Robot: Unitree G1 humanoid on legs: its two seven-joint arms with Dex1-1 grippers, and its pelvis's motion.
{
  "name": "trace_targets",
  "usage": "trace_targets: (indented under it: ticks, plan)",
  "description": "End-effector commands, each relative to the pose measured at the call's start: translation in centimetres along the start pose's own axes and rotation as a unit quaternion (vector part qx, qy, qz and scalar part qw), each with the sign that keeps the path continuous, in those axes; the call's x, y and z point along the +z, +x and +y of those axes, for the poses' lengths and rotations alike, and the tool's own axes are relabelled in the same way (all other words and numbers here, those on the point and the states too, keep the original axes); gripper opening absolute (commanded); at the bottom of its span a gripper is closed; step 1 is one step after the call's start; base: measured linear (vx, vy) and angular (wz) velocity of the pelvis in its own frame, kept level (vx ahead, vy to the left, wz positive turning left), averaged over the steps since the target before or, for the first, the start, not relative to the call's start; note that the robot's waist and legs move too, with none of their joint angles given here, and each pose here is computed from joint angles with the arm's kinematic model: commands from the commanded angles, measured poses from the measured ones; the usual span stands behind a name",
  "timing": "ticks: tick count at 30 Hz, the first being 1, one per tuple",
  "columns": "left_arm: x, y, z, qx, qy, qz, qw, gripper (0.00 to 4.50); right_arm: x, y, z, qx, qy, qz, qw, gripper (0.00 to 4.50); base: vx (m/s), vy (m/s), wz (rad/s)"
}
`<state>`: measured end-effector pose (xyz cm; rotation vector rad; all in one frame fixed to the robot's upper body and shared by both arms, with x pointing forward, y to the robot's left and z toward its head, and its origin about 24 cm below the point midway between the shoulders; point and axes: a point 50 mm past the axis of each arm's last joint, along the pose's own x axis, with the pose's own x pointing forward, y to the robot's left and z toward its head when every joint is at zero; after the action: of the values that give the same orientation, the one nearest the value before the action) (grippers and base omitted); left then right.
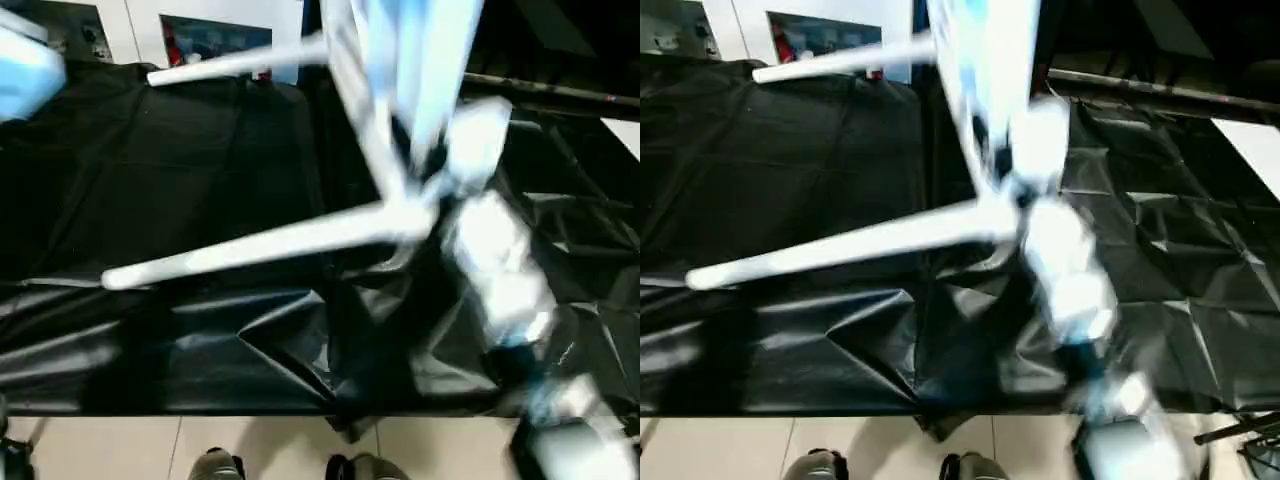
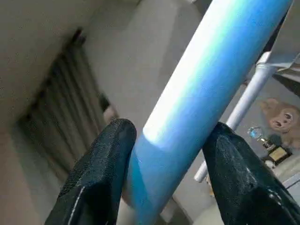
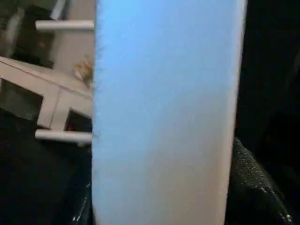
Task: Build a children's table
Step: Flip table
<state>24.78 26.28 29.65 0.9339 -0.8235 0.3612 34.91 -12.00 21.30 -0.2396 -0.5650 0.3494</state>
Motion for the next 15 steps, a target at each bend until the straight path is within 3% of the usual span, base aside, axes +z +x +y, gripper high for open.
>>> trace_targets:
  ticks: [1, 4, 6, 7, 9, 15]
  plan:
    - [-4.0, -1.8, 2.4, 0.106, -0.067, 0.121, 0.985, 2.29, 3.1, 0.5, -2.6, 0.027, -0.037, -0.058, 0.997, 1.95, 0.0, 0.0, 0.0]
    - [-5.8, -3.8, 2.3, 0.133, -0.096, 0.177, 0.97, 2.28, 5.9, 2.6, -3.3, 0.109, -0.074, -0.071, 0.989, 1.95, 0.0, 0.0, 0.0]
    - [-6.1, -4.2, 2.3, 0.138, -0.1, 0.188, 0.967, 2.27, 6.2, 3.0, -3.2, 0.129, -0.087, -0.07, 0.985, 1.95, 0.0, 0.0, 0.0]
    - [-6.9, -5.3, 2.1, 0.146, -0.113, 0.214, 0.959, 2.26, 7.4, 3.8, -2.5, 0.19, -0.122, -0.071, 0.972, 1.95, 0.0, 0.0, 0.0]
    - [-7.3, -5.8, 1.9, 0.145, -0.117, 0.226, 0.956, 2.24, 7.9, 4.2, -2.3, 0.208, -0.138, -0.073, 0.966, 1.95, 0.0, 0.0, 0.0]
    - [-9.0, -9.3, -0.1, 0.119, -0.153, 0.302, 0.933, 2.16, 11.4, 6.7, -0.6, 0.241, -0.193, -0.115, 0.944, 1.95, 0.0, 0.0, 0.0]
